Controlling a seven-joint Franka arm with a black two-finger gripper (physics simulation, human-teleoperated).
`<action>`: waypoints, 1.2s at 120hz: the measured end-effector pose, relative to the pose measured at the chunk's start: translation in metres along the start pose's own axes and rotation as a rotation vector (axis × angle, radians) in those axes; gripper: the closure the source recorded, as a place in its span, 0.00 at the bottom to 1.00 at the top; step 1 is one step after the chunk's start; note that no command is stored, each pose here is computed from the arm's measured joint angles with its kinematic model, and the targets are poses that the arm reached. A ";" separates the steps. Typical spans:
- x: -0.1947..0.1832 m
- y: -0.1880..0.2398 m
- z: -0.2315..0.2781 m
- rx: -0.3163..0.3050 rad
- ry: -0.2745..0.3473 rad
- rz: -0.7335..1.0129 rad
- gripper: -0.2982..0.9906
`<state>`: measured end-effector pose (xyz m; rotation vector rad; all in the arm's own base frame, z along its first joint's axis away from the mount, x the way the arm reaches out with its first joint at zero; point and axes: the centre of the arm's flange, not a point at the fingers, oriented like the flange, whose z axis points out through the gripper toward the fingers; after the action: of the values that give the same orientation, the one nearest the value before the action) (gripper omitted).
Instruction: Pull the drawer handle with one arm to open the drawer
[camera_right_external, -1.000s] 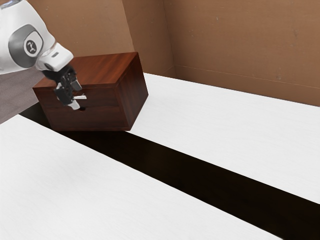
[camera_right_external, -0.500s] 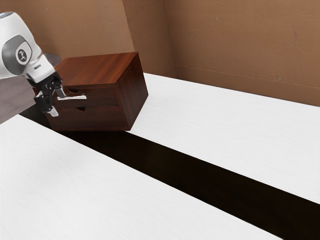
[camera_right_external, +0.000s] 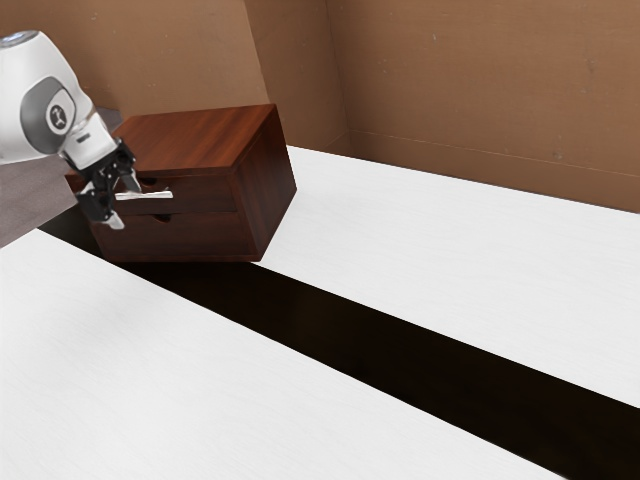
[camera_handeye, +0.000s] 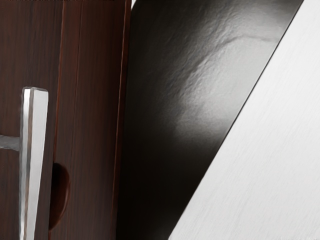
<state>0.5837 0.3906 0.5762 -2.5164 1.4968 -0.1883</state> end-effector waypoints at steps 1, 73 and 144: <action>0.000 0.000 0.000 0.002 0.000 0.001 0.23; 0.002 -0.010 0.013 0.046 -0.004 0.054 0.25; 0.006 -0.010 0.012 0.053 0.001 0.072 0.49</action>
<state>0.5978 0.3919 0.5669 -2.4176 1.5594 -0.2148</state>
